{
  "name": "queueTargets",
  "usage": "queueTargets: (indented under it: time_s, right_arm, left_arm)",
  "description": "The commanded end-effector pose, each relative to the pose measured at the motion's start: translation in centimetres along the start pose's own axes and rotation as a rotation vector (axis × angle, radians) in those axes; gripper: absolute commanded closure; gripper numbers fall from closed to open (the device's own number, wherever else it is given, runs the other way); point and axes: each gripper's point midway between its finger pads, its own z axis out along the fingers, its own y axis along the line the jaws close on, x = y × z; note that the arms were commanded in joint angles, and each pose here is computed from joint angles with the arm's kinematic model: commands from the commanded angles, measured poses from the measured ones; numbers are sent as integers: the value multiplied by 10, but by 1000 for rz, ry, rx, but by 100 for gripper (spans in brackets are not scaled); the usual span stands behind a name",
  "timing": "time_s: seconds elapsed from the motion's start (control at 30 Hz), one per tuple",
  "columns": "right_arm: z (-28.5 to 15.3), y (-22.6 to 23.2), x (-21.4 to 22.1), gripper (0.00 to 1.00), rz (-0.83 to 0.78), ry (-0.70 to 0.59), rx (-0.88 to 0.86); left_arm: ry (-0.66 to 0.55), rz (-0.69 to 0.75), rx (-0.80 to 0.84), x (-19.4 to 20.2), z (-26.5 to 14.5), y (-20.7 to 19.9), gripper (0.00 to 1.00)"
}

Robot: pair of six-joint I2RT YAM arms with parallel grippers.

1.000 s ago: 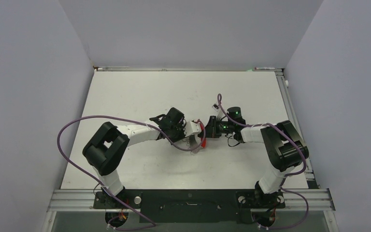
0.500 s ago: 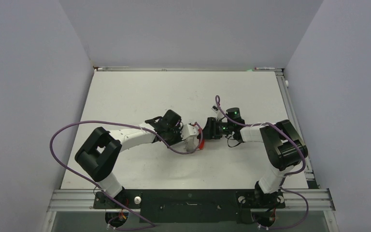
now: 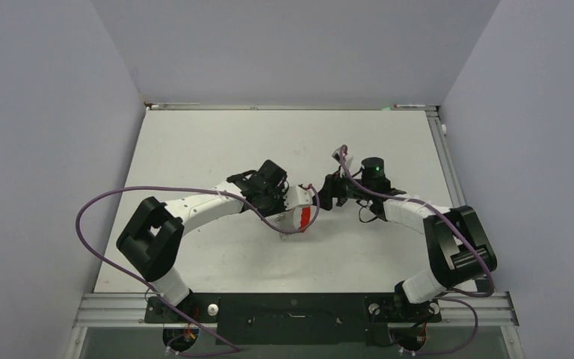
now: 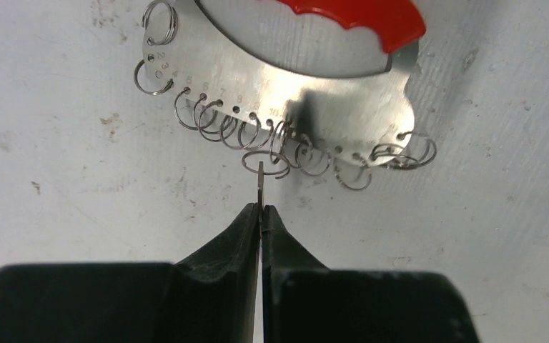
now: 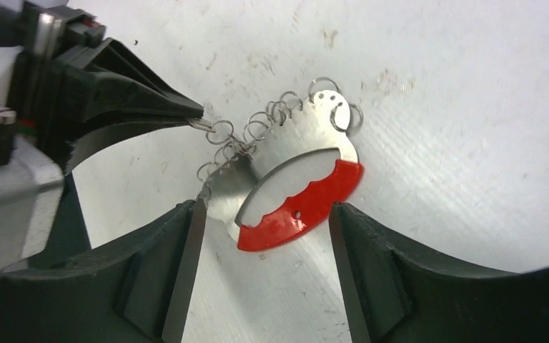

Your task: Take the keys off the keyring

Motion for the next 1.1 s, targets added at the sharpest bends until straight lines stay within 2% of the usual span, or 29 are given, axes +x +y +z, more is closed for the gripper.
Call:
queueTargets:
  time_s: [0.0,0.23,0.6,0.8,1.07]
  right_arm:
    - [-13,18,-45,35,-340,-118,-66]
    - [-29,22,-64,39,-439,-151,-72]
    - [-50,52,-70,48,-492,-180,-208]
    - [-50,59,-75,52,-503,-185,-233]
    - [-48,60,-75,53,-524,-185,-245]
  left_arm:
    - [-22,55,-34,-24,-26,15,100]
    - [-71,32,-33,-52,-47,25,100]
    - [-156,-30,-9,-92,-75,32,100]
    - [-188,-19,-17,-99,-82,34,100]
    - [-231,36,-13,-102,-88,30,100]
